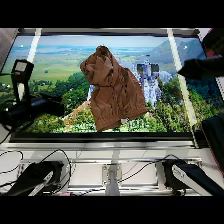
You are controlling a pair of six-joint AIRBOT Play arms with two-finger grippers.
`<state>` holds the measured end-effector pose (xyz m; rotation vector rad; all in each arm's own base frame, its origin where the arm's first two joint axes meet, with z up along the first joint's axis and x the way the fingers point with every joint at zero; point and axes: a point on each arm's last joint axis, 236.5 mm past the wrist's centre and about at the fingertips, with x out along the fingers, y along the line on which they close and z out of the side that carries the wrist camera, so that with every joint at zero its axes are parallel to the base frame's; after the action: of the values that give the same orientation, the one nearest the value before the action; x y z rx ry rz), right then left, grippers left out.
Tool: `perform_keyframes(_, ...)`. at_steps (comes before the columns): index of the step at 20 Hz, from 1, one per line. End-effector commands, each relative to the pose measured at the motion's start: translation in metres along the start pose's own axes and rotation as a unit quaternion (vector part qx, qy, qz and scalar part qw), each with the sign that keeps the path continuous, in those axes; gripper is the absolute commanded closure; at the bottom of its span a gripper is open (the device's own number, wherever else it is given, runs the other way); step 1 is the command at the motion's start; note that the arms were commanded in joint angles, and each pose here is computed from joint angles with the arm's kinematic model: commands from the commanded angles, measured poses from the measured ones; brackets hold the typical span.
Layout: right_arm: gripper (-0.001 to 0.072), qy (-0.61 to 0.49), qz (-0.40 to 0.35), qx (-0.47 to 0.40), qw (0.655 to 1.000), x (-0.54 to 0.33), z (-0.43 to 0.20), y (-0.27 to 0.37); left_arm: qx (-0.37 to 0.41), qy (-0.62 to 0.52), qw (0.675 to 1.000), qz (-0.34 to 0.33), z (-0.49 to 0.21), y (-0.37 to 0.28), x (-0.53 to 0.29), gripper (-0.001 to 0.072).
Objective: Fold the clothes and pants, and hang the long-sleeved shirts on hangers.
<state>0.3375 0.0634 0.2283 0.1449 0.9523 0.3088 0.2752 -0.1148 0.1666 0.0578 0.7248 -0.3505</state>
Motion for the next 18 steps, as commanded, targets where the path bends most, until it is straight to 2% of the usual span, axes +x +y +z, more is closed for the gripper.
perform_keyframes(1, 0.0671, -0.043, -0.010, -0.006, 0.999, -0.027, -0.046, 0.010, -0.004, -0.006, 1.000, 0.000, -0.007, 0.001, -0.006, 0.0694)
perform_keyframes(4, 0.0671, -0.057, -0.020, 0.012, 0.998, -0.002, -0.094, -0.001, -0.005, -0.006, 1.000, -0.001, -0.008, 0.001, -0.006, 0.0694)
perform_keyframes(9, 0.0670, 0.023, -0.013, 0.055, 0.998, 0.062, -0.157, -0.020, -0.018, 0.014, 1.000, 0.001, -0.023, 0.002, 0.005, 0.0694)
perform_keyframes(14, 0.0645, 0.021, -0.016, 0.078, 0.997, 0.095, -0.167, -0.032, -0.062, 0.047, 0.997, 0.007, -0.051, 0.004, 0.023, 0.0695)
perform_keyframes(15, 0.0572, 0.015, -0.017, 0.082, 0.996, 0.101, -0.166, -0.035, -0.073, 0.056, 0.996, 0.005, -0.058, 0.003, 0.026, 0.0695)
perform_keyframes(18, 0.0547, 0.013, 0.000, 0.105, 0.994, 0.115, -0.166, -0.032, -0.096, 0.072, 0.993, -0.020, -0.073, -0.009, 0.037, 0.0694)
